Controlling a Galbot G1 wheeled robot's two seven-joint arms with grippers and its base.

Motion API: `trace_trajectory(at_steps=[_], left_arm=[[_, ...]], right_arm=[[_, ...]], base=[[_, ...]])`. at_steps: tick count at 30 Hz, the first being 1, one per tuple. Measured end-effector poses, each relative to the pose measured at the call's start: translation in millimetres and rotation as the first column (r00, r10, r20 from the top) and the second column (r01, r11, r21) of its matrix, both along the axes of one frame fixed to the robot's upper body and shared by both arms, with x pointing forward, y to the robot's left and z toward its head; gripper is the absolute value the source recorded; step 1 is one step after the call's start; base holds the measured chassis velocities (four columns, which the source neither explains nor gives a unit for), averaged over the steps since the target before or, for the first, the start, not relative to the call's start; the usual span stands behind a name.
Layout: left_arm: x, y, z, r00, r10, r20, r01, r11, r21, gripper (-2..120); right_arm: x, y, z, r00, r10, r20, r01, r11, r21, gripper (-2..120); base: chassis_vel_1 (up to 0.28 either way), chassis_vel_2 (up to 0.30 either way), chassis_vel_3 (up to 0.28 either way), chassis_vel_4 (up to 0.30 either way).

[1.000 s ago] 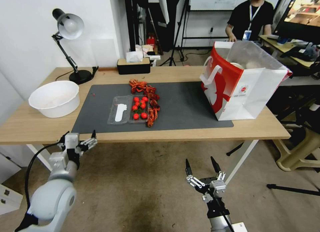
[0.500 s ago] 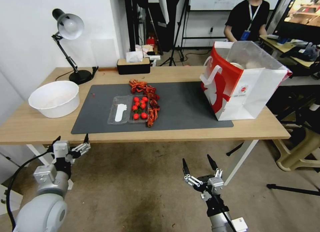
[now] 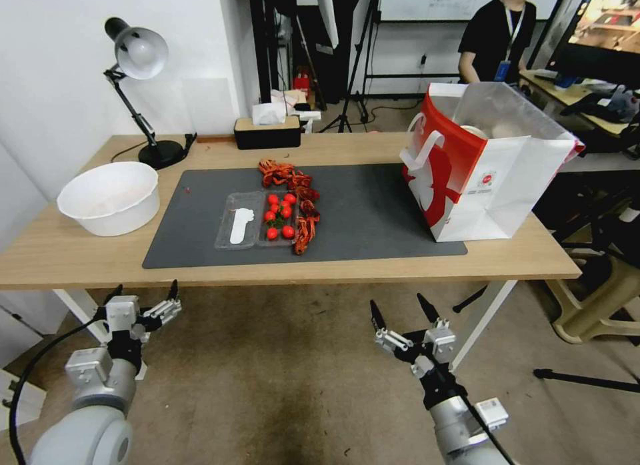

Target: Pick up the trash from the table and place it into the takeout bag.

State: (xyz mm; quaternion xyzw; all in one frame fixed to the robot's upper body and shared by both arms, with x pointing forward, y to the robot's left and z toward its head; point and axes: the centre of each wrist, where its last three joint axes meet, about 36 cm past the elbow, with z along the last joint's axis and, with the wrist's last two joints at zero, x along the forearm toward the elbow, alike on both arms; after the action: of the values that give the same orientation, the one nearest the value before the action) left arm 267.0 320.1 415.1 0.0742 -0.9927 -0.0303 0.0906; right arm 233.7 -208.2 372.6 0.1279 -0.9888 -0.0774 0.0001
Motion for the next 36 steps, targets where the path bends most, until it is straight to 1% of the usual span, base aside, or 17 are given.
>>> trace_trajectory(at_steps=[3,9,12,16,36], left_arm=[[0,-7,-7,1.000,-0.010,-0.007,0.010,1.000,-0.010,100],[-1,-9,-9,1.000,-0.009,-0.006,0.009,1.000,-0.015,100],[-1,-11,-12,1.000,0.001,0.001,0.000,1.000,-0.023,100],[-2,-12,-14,1.000,0.009,0.006,-0.009,1.000,-0.028,100],[-2,-12,-14,1.000,0.010,0.006,-0.010,1.000,-0.027,100]], right_arm=[[6,-7,5,1.000,-0.001,-0.008,0.001,1.000,-0.012,100],[10,-13,7,1.000,-0.002,0.003,0.002,1.000,-0.026,100],[12,-16,8,1.000,0.003,0.009,-0.003,0.999,-0.035,100],[12,-16,7,1.000,0.005,0.010,-0.005,0.999,-0.037,100],[12,-16,7,1.000,0.005,0.012,-0.005,0.999,-0.039,100]], base=[[0.000,0.000,0.000,0.000],[0.000,0.000,0.000,0.000],[0.000,0.000,0.000,0.000],[0.000,0.000,0.000,0.000],[0.000,0.000,0.000,0.000]])
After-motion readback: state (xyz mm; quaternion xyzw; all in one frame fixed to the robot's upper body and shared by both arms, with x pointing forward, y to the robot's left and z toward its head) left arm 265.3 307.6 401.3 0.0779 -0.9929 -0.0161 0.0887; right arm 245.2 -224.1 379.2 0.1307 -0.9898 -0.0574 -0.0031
